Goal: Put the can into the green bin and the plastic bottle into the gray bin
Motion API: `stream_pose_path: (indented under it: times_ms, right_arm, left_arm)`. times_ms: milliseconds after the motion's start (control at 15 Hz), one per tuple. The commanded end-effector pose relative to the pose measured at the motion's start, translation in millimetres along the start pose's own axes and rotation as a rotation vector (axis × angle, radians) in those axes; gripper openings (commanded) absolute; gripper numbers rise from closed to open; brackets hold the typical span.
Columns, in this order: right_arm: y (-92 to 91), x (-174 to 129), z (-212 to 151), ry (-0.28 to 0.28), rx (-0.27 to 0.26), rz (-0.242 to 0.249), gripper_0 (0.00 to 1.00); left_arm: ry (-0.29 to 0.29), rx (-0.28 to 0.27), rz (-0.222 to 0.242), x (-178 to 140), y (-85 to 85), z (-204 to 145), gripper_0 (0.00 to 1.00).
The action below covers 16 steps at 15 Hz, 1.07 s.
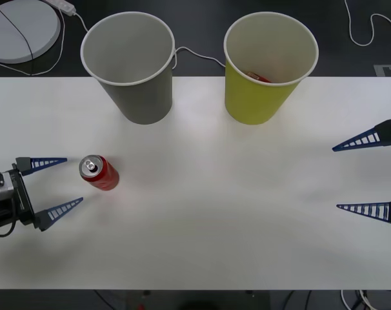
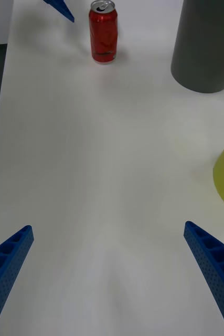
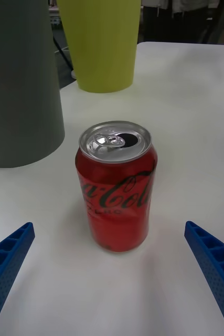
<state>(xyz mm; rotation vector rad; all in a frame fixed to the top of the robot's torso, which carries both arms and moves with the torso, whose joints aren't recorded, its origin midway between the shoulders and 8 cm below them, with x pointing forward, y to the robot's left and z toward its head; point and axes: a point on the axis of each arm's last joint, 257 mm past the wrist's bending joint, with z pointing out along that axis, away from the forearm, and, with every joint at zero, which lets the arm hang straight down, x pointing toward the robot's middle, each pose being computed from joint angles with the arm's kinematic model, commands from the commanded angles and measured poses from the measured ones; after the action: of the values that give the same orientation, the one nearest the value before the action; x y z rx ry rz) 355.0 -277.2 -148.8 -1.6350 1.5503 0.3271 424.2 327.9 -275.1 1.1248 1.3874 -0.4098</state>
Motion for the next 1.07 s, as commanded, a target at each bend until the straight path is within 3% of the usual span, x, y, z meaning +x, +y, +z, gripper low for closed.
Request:
stream_pose_path:
  times_ms: [67, 1067]
  right_arm:
    - [0.0, 0.0, 0.0, 0.000, 0.000, 0.000, 1.00]
    - [0.0, 0.0, 0.0, 0.000, 0.000, 0.000, 1.00]
  left_arm:
    - [-0.018, -0.015, -0.008, 2.5, -1.6, 12.4, 1.00]
    - [-0.087, -0.063, -0.048, -3.7, -9.9, 83.9, 1.00]
